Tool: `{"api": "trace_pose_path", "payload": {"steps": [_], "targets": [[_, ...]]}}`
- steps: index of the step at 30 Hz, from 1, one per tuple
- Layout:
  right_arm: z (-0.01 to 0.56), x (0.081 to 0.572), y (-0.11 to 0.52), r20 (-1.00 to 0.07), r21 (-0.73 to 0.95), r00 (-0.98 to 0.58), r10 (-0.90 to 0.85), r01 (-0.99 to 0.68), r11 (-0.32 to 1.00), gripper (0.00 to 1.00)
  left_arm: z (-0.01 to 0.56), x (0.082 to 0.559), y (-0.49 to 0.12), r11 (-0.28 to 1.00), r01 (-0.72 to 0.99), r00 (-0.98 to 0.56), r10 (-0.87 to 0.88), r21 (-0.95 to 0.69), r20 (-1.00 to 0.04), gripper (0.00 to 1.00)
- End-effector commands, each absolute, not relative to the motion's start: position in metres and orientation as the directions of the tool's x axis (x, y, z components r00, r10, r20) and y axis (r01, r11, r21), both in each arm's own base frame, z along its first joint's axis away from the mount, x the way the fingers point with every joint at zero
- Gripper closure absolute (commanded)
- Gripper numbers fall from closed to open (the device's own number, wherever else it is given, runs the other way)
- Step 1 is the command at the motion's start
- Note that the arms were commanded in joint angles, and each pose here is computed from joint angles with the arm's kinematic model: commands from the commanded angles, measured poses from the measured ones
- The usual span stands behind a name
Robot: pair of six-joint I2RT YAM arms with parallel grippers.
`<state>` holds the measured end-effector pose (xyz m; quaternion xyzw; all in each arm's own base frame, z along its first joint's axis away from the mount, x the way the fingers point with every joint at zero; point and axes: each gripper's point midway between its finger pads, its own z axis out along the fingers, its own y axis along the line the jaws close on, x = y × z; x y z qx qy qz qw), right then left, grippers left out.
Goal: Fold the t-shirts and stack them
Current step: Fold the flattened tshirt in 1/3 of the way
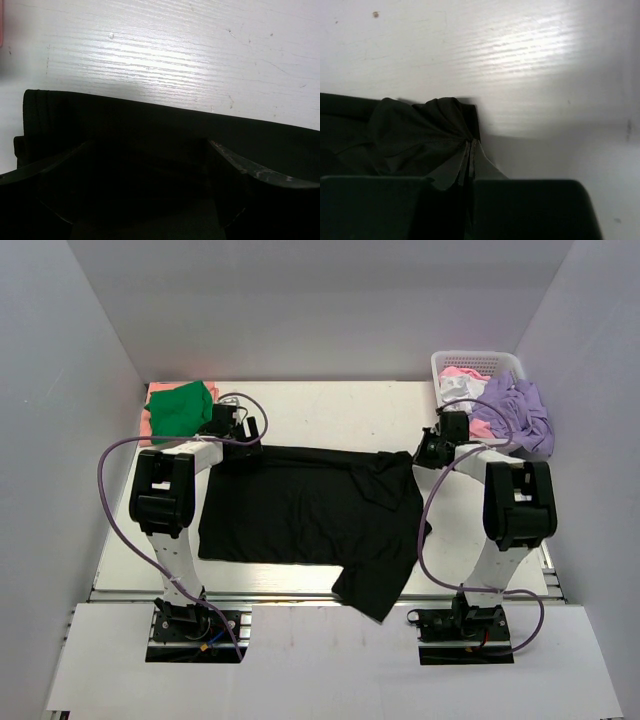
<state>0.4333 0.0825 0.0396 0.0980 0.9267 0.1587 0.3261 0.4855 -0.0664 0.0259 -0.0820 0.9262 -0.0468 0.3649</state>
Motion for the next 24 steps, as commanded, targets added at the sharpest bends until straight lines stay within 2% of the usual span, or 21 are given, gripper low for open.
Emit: {"api": "trace_pose_path", "payload": {"steps": [1,5,10,14,15,17,18,19,20,21,24], "targets": [[0.045,0.461,0.098,-0.606,0.408,-0.755,0.252,-0.023,0.913,1.0,0.007,0.467,-0.06,0.979,-0.137,-0.782,-0.2,-0.15,-0.59,0.0],[0.038,0.469,0.109,-0.586,0.449,-0.772,0.246,-0.057,0.892,1.0,0.004,0.483,-0.064,0.978,-0.129,-0.778,-0.201,-0.161,-0.596,0.0],[0.044,0.481,0.101,-0.619,0.403,-0.754,0.22,-0.065,0.913,1.0,0.006,0.506,-0.065,0.977,-0.139,-0.763,-0.211,-0.164,-0.611,0.0],[0.049,0.489,0.098,-0.613,0.379,-0.765,0.195,-0.068,0.923,0.92,0.011,0.523,-0.068,0.974,-0.144,-0.757,-0.221,-0.172,-0.615,0.0],[0.059,0.496,0.099,-0.628,0.379,-0.753,0.196,-0.075,0.922,0.83,0.015,0.526,-0.068,0.974,-0.143,-0.75,-0.222,-0.175,-0.623,0.0],[0.07,0.497,0.103,-0.647,0.381,-0.741,0.179,-0.111,0.918,0.74,0.021,0.525,-0.069,0.974,-0.136,-0.75,-0.222,-0.182,-0.623,0.0],[0.075,0.496,0.106,-0.65,0.389,-0.739,0.176,-0.125,0.913,0.6,0.027,0.524,-0.069,0.974,-0.136,-0.748,-0.222,-0.183,-0.625,0.0],[0.078,0.496,0.105,-0.654,0.388,-0.737,0.174,-0.129,0.913,0.51,0.043,0.524,-0.067,0.974,-0.141,-0.733,-0.224,-0.178,-0.642,0.0],[0.089,0.493,0.107,-0.672,0.378,-0.724,0.157,-0.153,0.913,0.35,0.051,0.523,-0.062,0.974,-0.155,-0.722,-0.224,-0.163,-0.654,0.0],[0.092,0.492,0.106,-0.677,0.374,-0.72,0.155,-0.155,0.914,0.1,0.063,0.524,-0.06,0.976,-0.153,-0.711,-0.217,-0.154,-0.669,0.0],[0.11,0.478,0.106,-0.695,0.367,-0.703,0.15,-0.168,0.915,0.1,0.097,0.517,-0.055,0.976,-0.166,-0.689,-0.219,-0.143,-0.691,0.0]]}}
